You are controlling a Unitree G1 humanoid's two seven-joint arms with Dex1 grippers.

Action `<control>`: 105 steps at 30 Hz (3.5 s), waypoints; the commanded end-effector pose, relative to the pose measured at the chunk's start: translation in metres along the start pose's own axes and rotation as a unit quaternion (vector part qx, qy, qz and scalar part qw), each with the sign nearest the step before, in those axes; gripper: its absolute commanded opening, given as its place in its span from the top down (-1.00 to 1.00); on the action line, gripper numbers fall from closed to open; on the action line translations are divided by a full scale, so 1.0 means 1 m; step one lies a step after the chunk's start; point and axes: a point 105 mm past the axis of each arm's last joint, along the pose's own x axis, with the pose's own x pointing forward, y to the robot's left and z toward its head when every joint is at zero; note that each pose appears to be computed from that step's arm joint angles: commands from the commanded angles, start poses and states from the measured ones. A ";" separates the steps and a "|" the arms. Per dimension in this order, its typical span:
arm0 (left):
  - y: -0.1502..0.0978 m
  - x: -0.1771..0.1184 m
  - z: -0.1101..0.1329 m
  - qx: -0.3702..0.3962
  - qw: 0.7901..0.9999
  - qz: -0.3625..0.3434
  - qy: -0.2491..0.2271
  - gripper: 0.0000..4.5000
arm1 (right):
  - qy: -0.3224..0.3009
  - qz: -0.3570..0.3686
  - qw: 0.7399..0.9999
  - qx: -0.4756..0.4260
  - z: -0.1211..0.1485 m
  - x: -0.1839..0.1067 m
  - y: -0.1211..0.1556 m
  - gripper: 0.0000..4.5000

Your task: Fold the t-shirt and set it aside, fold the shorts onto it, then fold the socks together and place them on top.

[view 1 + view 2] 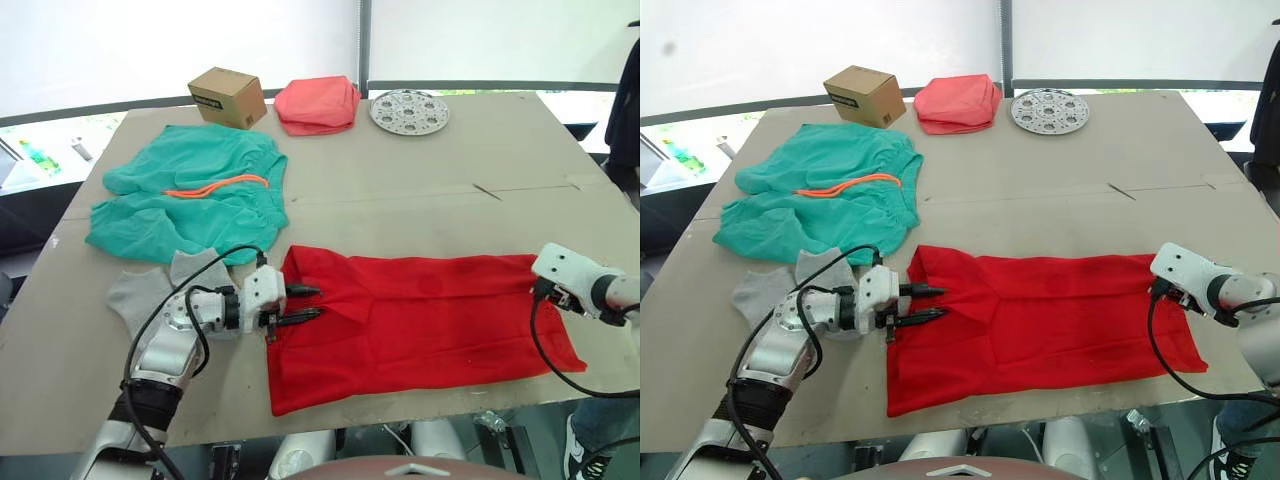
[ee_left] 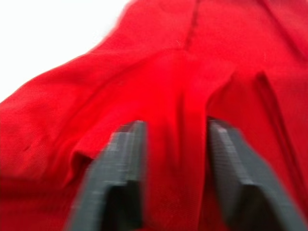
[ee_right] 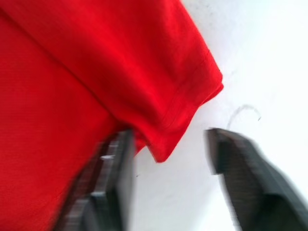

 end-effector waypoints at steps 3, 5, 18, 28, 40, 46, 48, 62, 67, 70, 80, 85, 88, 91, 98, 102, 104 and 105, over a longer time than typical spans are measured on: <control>0.012 -0.007 0.052 -0.147 0.983 0.007 -0.109 0.21 | -0.184 0.014 0.958 0.221 0.058 -0.028 0.000 0.29; 0.010 0.009 0.054 -0.144 0.983 0.015 -0.113 0.64 | -0.236 0.007 0.933 0.270 0.081 -0.015 0.008 0.73; 0.014 0.068 0.011 -0.145 0.969 0.185 -0.081 0.98 | -0.246 -0.120 0.893 0.359 0.078 0.066 0.084 1.00; 0.030 0.019 -0.033 -0.161 0.951 0.262 -0.012 0.98 | -0.242 -0.309 0.824 0.408 0.024 0.041 0.011 1.00; -0.015 -0.013 0.031 -0.155 0.982 0.050 -0.096 0.39 | -0.311 -0.087 0.922 0.214 0.054 -0.015 0.053 0.01; -0.065 -0.025 0.016 -0.098 0.991 -0.096 -0.004 -0.75 | -0.271 0.078 0.952 0.119 0.036 -0.049 0.089 -1.00; -0.074 -0.030 0.009 -0.063 0.991 -0.118 0.017 -0.97 | -0.253 0.099 0.958 0.085 0.029 -0.057 0.092 -1.00; -0.086 -0.054 -0.045 0.043 0.986 -0.141 0.072 -0.97 | -0.102 0.105 0.988 -0.054 -0.058 -0.073 0.090 -1.00; -0.083 -0.044 -0.037 0.066 0.988 -0.124 0.056 -0.97 | -0.094 0.084 0.991 -0.046 -0.066 -0.069 0.083 -1.00; -0.085 -0.033 -0.025 0.083 0.989 -0.116 0.040 -0.97 | -0.088 0.077 0.992 -0.044 -0.071 -0.067 0.081 -1.00; -0.097 -0.028 -0.015 0.088 0.990 -0.103 0.036 -0.97 | -0.093 0.060 0.993 -0.043 -0.069 -0.061 0.072 -1.00; -0.107 -0.026 -0.031 0.086 0.990 -0.101 0.058 -0.97 | -0.094 0.080 0.991 -0.060 -0.064 -0.058 0.074 -1.00; -0.109 -0.028 -0.033 0.089 0.989 -0.095 0.067 -0.97 | -0.093 0.086 0.990 -0.067 -0.063 -0.056 0.076 -1.00; -0.107 -0.029 -0.032 0.091 0.990 -0.085 0.069 -0.97 | -0.095 0.086 0.989 -0.068 -0.061 -0.055 0.074 -1.00; -0.104 -0.034 -0.034 0.105 0.989 -0.073 0.076 0.06 | -0.090 0.099 0.988 -0.071 -0.060 -0.053 0.077 0.06; -0.102 -0.036 -0.040 0.114 0.988 -0.068 0.079 0.76 | -0.089 0.102 0.988 -0.072 -0.059 -0.049 0.077 0.77; -0.102 -0.037 -0.041 0.116 0.988 -0.066 0.077 0.98 | -0.089 0.101 0.988 -0.073 -0.058 -0.049 0.076 0.97; -0.101 -0.038 -0.041 0.114 0.989 -0.063 0.075 0.98 | -0.089 0.101 0.988 -0.073 -0.058 -0.049 0.075 0.97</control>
